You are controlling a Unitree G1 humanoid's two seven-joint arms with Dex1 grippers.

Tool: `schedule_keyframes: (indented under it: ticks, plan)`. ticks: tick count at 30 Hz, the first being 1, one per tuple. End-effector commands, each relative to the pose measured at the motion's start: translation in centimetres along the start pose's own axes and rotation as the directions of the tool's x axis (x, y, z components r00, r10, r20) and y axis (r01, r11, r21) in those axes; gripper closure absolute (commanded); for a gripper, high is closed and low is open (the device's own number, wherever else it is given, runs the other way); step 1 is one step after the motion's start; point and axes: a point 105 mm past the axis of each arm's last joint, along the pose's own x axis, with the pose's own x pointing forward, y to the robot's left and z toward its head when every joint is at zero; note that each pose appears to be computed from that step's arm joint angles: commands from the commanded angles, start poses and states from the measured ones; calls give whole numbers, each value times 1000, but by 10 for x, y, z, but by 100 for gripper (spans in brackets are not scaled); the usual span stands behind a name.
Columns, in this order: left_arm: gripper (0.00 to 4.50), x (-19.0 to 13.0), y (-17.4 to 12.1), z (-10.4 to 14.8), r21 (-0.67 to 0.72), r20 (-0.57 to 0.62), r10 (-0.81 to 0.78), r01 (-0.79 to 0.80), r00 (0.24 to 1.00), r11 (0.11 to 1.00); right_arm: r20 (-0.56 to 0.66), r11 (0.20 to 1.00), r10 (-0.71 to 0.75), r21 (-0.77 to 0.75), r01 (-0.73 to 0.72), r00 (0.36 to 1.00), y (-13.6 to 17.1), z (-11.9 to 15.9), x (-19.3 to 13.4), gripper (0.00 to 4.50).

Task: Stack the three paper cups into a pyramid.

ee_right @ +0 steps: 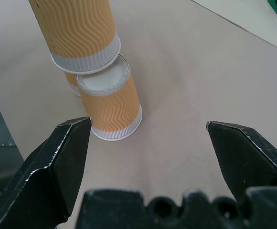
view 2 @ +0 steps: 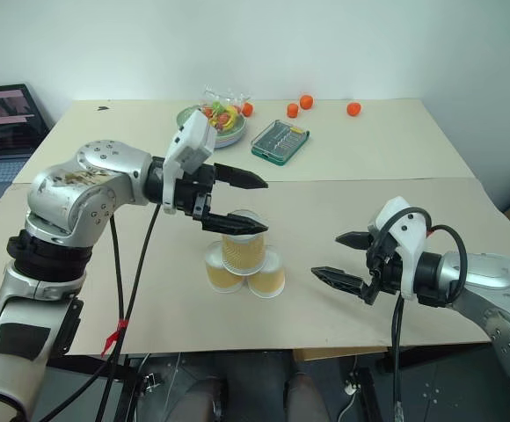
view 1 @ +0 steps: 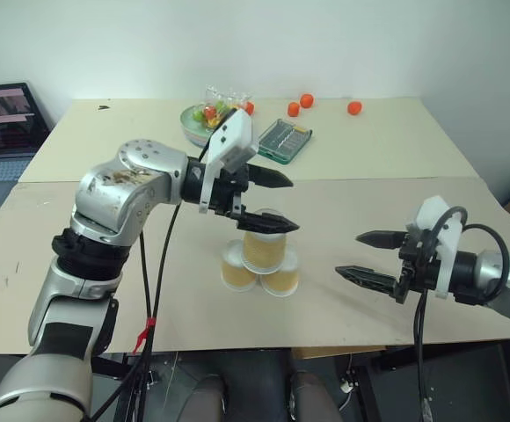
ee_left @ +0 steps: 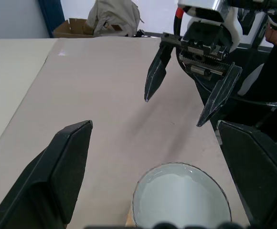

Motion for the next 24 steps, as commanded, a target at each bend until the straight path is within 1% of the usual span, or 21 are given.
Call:
schedule_keyframes:
  ticks: [1,2,5,6,8,9,10,12,13,17,19,21,24]
  plan:
    - [4,-21,15,33,46,64,89,-92,994,995,19,999,-1,-40,2,1000,0,9,-5,0]
    - [4,-27,19,37,40,72,110,-113,991,993,17,999,-1,-37,2,1000,0,8,-7,0]
    - [4,-58,33,57,27,117,219,-224,969,974,1,999,-20,-28,20,1000,-6,6,-16,0]
    - [4,-66,35,59,-16,121,236,-236,964,972,0,999,-27,-26,27,1000,-8,6,-19,0]
    - [4,-76,36,59,-39,128,264,-261,956,964,1,999,-42,-26,42,999,-12,7,-24,0]
    - [4,-83,32,50,-62,93,259,-254,961,965,2,998,-57,-27,57,998,-15,7,-27,0]
    - [4,-94,32,39,-66,66,293,-288,954,955,7,997,-79,-27,79,997,-19,8,-31,0]
    - [4,-111,22,11,-99,-15,312,-312,950,945,23,992,-121,-25,122,992,-25,9,-38,0]
    - [4,-117,20,2,-106,-24,334,-334,942,936,25,991,-131,-18,131,991,-26,8,-40,0]
    - [4,-140,17,-49,-104,-132,465,-479,875,872,-2,983,-183,-1,183,983,-31,-6,-50,0]
    - [4,-144,13,-64,-124,-140,499,-515,855,848,3,979,-203,4,203,979,-34,-10,-52,0]
    - [4,-144,9,-73,-131,-149,515,-533,844,836,10,978,-209,5,209,978,-36,-12,-53,0]
    - [4,-137,-2,-94,-133,-163,540,-560,826,817,11,973,-232,10,232,973,-41,-23,-53,0]
